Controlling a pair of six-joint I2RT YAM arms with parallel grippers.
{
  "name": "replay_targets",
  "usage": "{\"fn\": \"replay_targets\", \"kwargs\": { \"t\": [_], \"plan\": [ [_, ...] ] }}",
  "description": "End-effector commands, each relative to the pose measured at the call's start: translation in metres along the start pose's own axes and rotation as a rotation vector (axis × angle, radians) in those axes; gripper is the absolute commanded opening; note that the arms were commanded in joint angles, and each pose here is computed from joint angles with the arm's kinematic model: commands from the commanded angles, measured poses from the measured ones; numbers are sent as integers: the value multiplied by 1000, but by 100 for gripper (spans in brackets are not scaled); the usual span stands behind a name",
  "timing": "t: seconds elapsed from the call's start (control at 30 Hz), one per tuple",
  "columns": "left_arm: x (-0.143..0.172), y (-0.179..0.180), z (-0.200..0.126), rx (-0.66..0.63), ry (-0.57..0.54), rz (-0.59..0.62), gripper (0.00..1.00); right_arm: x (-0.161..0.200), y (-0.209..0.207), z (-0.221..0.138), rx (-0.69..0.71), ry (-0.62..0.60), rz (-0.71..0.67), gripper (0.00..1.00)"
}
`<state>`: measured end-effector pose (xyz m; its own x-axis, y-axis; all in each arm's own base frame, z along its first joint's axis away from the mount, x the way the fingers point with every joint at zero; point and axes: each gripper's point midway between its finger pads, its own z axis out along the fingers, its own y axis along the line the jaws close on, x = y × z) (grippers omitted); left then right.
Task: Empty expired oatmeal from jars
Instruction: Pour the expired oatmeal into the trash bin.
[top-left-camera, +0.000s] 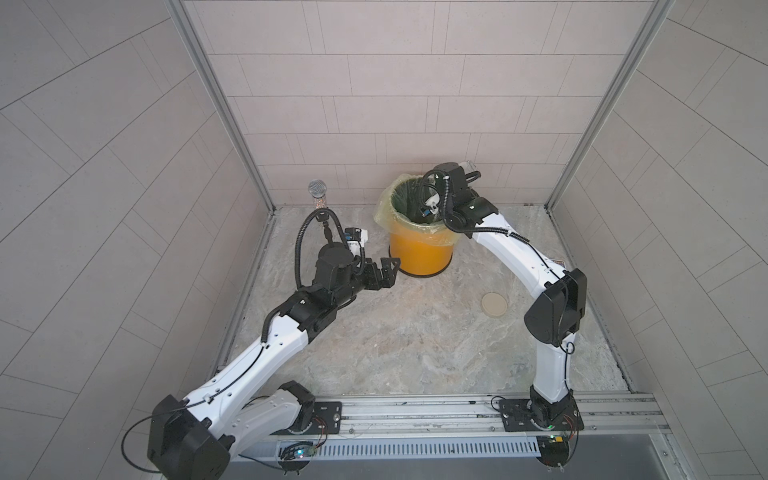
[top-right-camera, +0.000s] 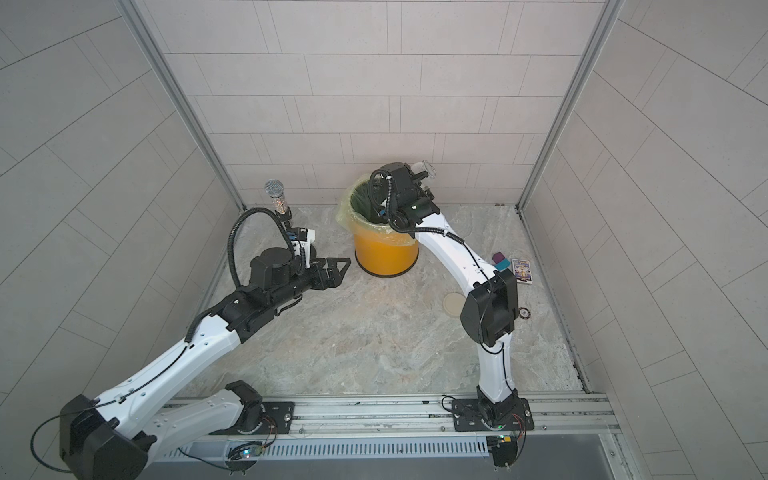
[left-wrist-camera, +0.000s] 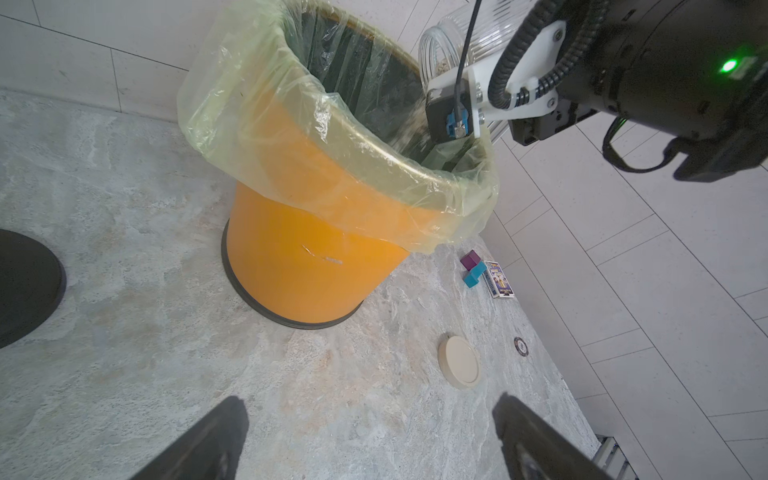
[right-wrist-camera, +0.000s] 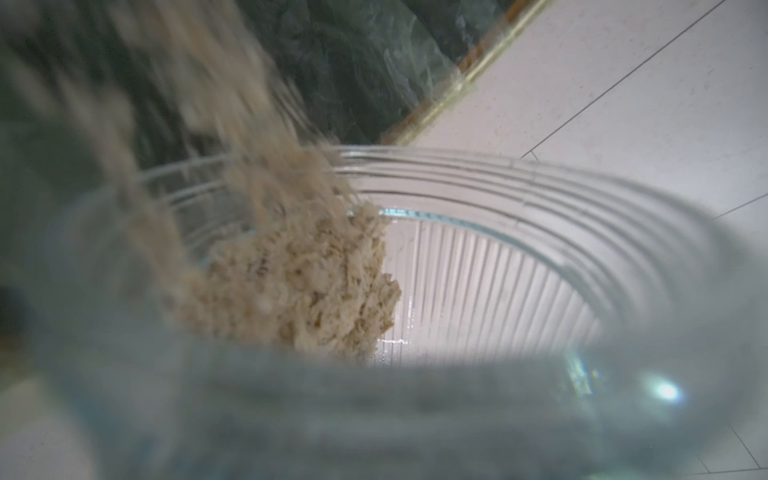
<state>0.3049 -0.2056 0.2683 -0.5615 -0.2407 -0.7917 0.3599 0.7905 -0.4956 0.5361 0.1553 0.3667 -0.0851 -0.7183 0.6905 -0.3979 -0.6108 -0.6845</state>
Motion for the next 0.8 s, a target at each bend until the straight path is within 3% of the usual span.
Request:
{"fn": "replay_targets", "kwargs": {
  "t": [0.0, 0.1, 0.17, 0.23, 0.4, 0.5, 0.6, 0.7, 0.77],
  "plan": [
    [-13, -6, -6, 19, -40, -5, 99, 34, -37, -17, 7, 122, -468, 0],
    [-12, -4, -7, 9, -40, 7, 99, 45, -5, -12, -170, 200, -566, 0],
    [-12, -6, -7, 12, -23, 15, 99, 29, -27, -26, -91, 158, -543, 0],
    [-12, -6, -8, 10, -29, 13, 99, 28, -18, -24, -162, 206, -578, 0],
    [-17, -8, -14, 17, -49, 10, 99, 17, -25, -29, -149, 202, -574, 0],
    [-17, -8, -14, 14, -46, 12, 99, 17, -7, -27, -257, 247, -586, 0],
    [-18, -10, -16, 22, -49, 12, 99, 4, -25, -33, -154, 178, -563, 0],
    [-15, -8, -15, 15, -46, 11, 99, 13, -14, -33, -225, 223, -592, 0],
    [-15, -8, -16, 19, -45, 13, 99, 12, -24, -33, -176, 196, -569, 0]
  ]
}}
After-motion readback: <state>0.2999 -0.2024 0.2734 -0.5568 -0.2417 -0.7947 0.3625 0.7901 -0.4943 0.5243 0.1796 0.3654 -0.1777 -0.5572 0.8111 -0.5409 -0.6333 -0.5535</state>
